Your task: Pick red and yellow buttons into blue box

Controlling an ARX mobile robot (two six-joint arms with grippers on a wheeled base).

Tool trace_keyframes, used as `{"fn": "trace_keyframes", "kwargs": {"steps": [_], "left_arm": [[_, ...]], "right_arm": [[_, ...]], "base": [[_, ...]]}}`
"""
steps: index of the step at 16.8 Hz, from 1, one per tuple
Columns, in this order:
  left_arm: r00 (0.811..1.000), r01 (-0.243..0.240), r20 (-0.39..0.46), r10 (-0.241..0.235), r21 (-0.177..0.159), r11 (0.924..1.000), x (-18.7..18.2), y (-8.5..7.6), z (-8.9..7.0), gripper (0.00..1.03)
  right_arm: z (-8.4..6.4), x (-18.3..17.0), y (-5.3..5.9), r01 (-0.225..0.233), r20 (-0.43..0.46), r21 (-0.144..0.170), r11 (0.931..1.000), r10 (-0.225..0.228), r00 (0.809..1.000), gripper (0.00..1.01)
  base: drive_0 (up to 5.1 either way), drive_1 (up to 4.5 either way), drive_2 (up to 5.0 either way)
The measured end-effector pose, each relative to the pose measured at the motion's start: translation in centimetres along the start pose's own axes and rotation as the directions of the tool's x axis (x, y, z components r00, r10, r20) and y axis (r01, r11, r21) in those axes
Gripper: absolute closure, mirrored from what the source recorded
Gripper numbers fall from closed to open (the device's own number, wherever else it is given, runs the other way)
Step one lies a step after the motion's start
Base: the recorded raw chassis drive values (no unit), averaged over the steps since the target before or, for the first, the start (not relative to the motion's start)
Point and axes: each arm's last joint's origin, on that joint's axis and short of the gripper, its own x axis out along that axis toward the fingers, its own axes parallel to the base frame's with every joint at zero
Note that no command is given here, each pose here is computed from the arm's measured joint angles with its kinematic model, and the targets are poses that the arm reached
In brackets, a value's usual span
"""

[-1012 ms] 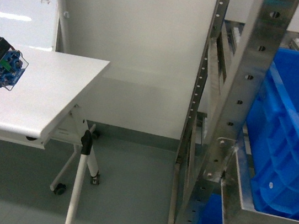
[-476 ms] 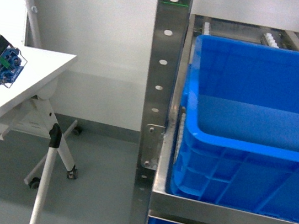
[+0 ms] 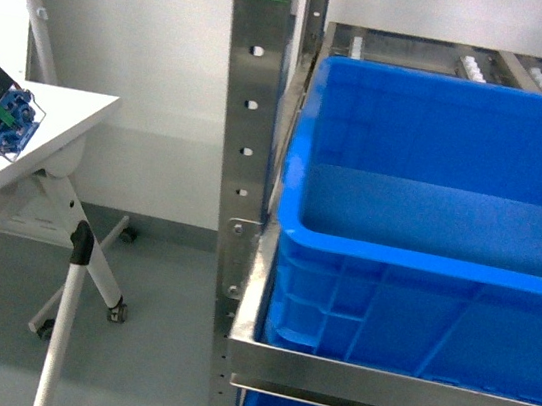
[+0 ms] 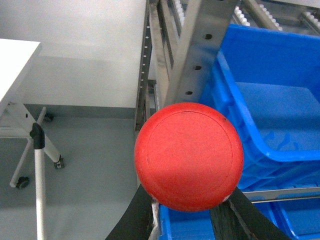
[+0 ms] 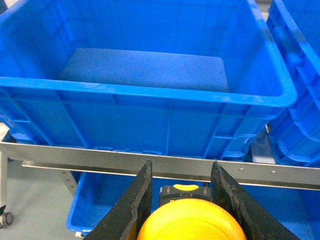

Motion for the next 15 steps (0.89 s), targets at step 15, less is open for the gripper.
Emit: {"fn": "trace_keyframes", "kwargs": {"steps": [15], "left_arm": [[1.0,0.0,0.0,0.0,0.0,1.0,0.0,-0.01,0.0,0.84]], "right_arm": [[0.0,0.0,0.0,0.0,0.0,0.0,1.0,0.0,1.0,0.69]], "base": [[5.0,-2.41,-2.4]]}}
